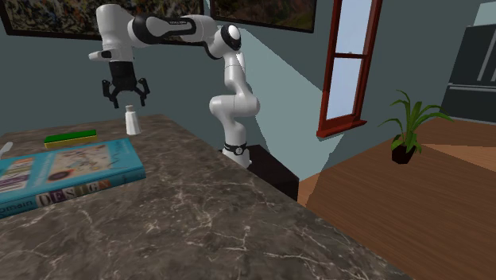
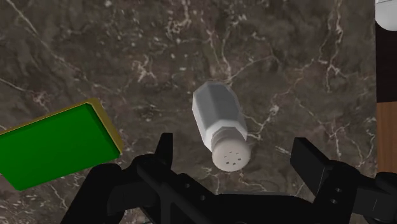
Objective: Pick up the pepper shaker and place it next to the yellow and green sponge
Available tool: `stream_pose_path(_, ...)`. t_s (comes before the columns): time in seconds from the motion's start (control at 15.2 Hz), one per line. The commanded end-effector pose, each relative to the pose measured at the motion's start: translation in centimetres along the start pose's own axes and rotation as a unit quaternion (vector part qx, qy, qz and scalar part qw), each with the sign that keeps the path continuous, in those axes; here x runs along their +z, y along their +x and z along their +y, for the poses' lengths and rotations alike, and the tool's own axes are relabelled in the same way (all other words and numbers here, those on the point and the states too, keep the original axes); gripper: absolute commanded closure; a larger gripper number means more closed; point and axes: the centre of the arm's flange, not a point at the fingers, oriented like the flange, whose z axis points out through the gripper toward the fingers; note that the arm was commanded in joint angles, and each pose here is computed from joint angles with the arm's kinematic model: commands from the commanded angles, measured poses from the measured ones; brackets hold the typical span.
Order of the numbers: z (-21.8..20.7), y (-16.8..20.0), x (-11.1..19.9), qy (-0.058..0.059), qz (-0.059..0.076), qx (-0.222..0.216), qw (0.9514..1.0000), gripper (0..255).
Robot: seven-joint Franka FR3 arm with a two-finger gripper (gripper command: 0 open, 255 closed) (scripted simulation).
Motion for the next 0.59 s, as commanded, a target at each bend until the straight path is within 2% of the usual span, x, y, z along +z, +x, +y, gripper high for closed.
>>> stream_pose_path(0.0, 0.0, 0.1, -2.3, 0.000, 0.000, 0.000, 1.0000, 0)
stream_pose_path(0.07, 0.0, 0.1, -3.3, 0.000, 0.000, 0.000, 1.0000, 0)
stream_pose_path(0.53, 0.0, 0.1, -3.3, 0.000, 0.000, 0.000, 1.0000, 0)
